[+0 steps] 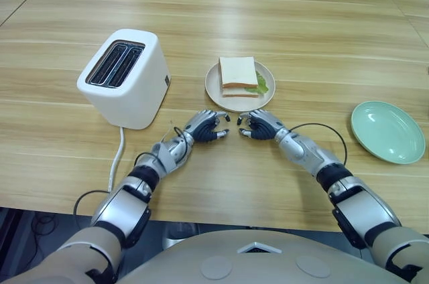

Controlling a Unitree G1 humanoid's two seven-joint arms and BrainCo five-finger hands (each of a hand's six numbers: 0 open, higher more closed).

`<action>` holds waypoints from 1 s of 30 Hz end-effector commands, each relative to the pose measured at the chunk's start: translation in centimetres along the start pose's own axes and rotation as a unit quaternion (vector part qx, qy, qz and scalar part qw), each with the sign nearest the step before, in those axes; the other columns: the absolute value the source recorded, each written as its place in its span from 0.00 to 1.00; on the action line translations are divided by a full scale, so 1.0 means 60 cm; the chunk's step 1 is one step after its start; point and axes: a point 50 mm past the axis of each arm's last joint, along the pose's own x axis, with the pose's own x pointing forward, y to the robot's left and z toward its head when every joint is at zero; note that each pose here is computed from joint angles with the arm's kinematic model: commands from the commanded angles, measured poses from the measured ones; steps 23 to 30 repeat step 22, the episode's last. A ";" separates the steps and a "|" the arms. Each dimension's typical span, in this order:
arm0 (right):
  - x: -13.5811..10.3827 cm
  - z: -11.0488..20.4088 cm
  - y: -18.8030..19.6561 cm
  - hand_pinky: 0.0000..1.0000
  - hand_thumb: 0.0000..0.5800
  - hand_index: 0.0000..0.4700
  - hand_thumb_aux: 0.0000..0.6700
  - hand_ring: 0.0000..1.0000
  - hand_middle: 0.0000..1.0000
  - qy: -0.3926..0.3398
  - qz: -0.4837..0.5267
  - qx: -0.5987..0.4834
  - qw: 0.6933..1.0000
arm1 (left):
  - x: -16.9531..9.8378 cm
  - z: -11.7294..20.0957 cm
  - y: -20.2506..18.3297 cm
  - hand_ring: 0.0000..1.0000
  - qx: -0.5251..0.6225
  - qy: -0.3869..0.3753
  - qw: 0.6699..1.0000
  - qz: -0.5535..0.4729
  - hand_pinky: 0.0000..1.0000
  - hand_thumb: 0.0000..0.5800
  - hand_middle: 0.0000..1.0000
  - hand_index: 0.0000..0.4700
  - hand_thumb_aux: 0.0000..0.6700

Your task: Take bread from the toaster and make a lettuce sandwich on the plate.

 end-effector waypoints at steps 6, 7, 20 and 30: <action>0.024 0.035 -0.092 0.00 0.00 0.00 0.00 0.00 0.00 -0.060 -0.242 0.129 0.960 | 0.037 0.060 0.072 0.00 -0.150 -0.101 0.966 0.183 0.00 0.00 0.00 0.00 0.00; 0.027 0.036 -0.097 0.00 0.00 0.00 0.00 0.00 0.00 -0.058 -0.260 0.135 0.955 | 0.040 0.056 0.079 0.00 -0.166 -0.091 0.961 0.202 0.00 0.00 0.00 0.00 0.00; 0.012 0.005 -0.066 0.00 0.00 0.00 0.00 0.00 0.00 -0.004 -0.281 0.182 0.942 | 0.019 0.000 0.087 0.00 -0.168 0.017 0.947 0.272 0.00 0.00 0.00 0.00 0.00; 0.010 0.003 -0.066 0.00 0.00 0.00 0.00 0.00 0.00 -0.002 -0.286 0.168 0.943 | 0.017 -0.001 0.089 0.00 -0.156 0.020 0.948 0.276 0.00 0.00 0.00 0.00 0.00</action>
